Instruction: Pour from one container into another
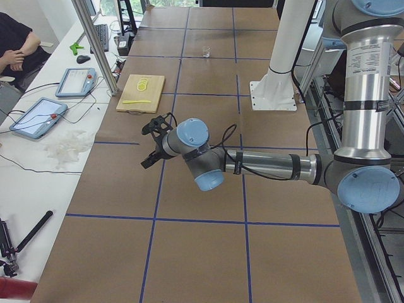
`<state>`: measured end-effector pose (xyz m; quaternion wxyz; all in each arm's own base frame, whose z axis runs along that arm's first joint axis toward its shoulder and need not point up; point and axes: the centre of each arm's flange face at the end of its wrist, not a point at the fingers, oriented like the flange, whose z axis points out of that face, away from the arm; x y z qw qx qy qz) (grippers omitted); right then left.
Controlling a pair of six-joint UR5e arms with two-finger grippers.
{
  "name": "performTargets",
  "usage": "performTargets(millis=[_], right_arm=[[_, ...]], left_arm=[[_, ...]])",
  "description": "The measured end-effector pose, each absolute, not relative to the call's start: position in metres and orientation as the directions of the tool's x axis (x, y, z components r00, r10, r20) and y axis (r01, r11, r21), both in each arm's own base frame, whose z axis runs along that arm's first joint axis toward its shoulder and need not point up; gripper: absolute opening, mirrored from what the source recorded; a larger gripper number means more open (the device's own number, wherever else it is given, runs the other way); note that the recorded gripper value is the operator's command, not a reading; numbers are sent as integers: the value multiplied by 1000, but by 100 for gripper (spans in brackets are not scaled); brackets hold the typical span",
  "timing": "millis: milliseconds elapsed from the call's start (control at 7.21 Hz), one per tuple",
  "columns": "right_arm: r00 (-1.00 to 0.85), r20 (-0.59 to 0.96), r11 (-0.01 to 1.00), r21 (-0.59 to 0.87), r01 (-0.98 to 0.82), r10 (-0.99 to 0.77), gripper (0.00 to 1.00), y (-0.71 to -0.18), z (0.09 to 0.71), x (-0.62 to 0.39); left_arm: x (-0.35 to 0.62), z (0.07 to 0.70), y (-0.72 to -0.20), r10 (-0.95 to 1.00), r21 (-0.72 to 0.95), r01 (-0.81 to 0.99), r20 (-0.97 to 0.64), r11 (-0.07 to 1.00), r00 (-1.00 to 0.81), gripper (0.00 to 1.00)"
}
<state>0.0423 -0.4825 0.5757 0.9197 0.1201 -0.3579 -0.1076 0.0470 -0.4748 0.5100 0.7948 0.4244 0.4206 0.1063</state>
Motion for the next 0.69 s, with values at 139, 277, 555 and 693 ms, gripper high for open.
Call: performTargets(millis=[139,277,555,693], right_arm=[[721,634,949,294,111,-281,100,-481,577,43],[722,634,950,292,109,-277,100,-480,579,44],[723,634,951,291,105,-274,100,-479,579,46],[723,634,951,291,104,-273,100,-479,579,46]], left_arm=[[76,505,-458,500,750,252,-613,612,612,100],[97,497,-438,481,737,310,-643,601,597,100],[116,477,-396,498,731,382,-672,565,548,100],[130,472,-384,502,726,410,-682,552,532,100]])
